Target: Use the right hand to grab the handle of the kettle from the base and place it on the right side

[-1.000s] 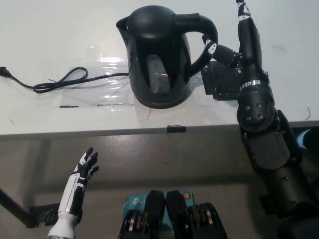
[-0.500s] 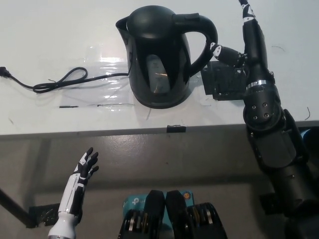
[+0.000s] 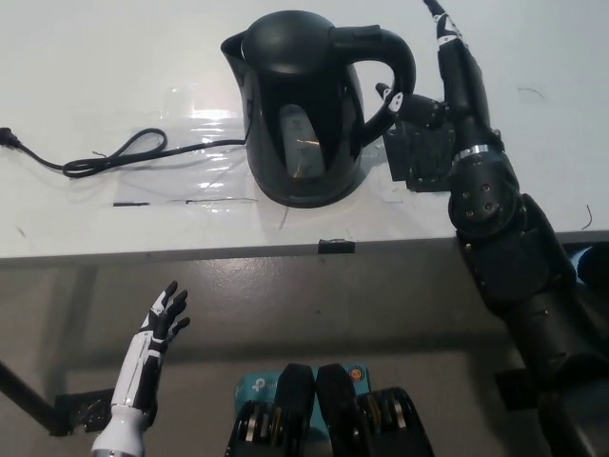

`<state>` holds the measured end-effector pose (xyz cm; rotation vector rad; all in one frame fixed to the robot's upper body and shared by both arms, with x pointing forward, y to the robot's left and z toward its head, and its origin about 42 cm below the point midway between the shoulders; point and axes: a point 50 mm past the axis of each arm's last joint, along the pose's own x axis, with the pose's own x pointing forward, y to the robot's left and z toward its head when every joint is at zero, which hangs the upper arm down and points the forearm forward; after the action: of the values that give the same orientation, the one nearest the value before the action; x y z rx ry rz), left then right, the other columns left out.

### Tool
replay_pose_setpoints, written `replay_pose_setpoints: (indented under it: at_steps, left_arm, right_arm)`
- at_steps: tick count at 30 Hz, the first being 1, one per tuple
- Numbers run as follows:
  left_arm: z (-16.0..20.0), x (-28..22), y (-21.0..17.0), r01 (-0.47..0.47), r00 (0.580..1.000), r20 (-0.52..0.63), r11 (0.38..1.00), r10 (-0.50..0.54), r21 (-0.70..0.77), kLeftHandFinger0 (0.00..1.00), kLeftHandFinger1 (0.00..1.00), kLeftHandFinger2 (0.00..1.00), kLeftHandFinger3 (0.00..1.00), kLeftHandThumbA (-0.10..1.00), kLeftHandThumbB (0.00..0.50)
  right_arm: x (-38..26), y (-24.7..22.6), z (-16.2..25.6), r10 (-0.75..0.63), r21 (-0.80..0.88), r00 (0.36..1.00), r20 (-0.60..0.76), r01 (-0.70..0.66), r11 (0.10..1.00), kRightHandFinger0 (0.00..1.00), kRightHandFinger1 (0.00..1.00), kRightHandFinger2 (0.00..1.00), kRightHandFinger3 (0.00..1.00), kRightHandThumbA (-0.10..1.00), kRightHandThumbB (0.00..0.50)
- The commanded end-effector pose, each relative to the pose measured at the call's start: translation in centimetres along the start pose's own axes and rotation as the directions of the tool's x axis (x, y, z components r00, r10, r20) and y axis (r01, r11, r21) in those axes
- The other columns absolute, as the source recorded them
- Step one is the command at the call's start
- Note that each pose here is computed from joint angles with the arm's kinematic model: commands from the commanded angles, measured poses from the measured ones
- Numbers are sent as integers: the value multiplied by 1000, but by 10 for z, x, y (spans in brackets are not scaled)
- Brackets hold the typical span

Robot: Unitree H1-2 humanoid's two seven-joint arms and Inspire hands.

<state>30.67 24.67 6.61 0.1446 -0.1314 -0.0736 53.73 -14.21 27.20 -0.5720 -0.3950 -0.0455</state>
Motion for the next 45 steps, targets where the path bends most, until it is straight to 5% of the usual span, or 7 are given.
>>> replay_pose_setpoints:
  at_steps: [1, 11, 21, 24, 25, 32, 45]
  left_arm:
    - [15, 10, 3, 21, 997, 76, 1000, -22, 16, 960, 1000, 1000, 1000, 1000, 500]
    - [15, 9, 3, 24, 997, 78, 1000, -25, 11, 954, 1000, 1000, 1000, 1000, 500]
    - [17, 10, 2, 25, 996, 82, 1000, -23, -18, 945, 1000, 1000, 1000, 1000, 500]
    - [17, 10, 1, 28, 996, 85, 999, -26, -17, 944, 1000, 1000, 1000, 1000, 500]
    - [18, 10, 1, 30, 996, 85, 999, -29, -17, 945, 1000, 1000, 1000, 1000, 500]
    - [23, 17, 3, 39, 994, 103, 999, -36, -27, 951, 1000, 1000, 1000, 1000, 490]
    - [21, 16, 6, 36, 994, 101, 999, -34, -17, 952, 1000, 1000, 1000, 1000, 485]
  right_arm:
    - [25, -9, 39, -51, 22, 989, 136, 48, 999, 1000, 1000, 1000, 1000, 807, 403]
    - [38, -7, 42, -38, -123, 986, 163, 58, 991, 1000, 1000, 1000, 1000, 798, 407]
    - [51, -1, 52, -85, -247, 973, 213, 138, 959, 1000, 1000, 1000, 1000, 155, 287]
    - [54, 0, 56, -110, -307, 965, 239, 183, 934, 53, 110, 268, 324, -100, 244]
    - [55, 0, 56, -110, -343, 959, 260, 198, 918, 2, 10, 207, 224, -100, 234]
    - [56, 1, 55, -82, -368, 956, 282, 187, 911, 0, 161, 631, 479, -100, 176]
    - [63, -5, 62, -238, 95, 967, 88, 230, 969, 0, 330, 707, 674, -100, 133]
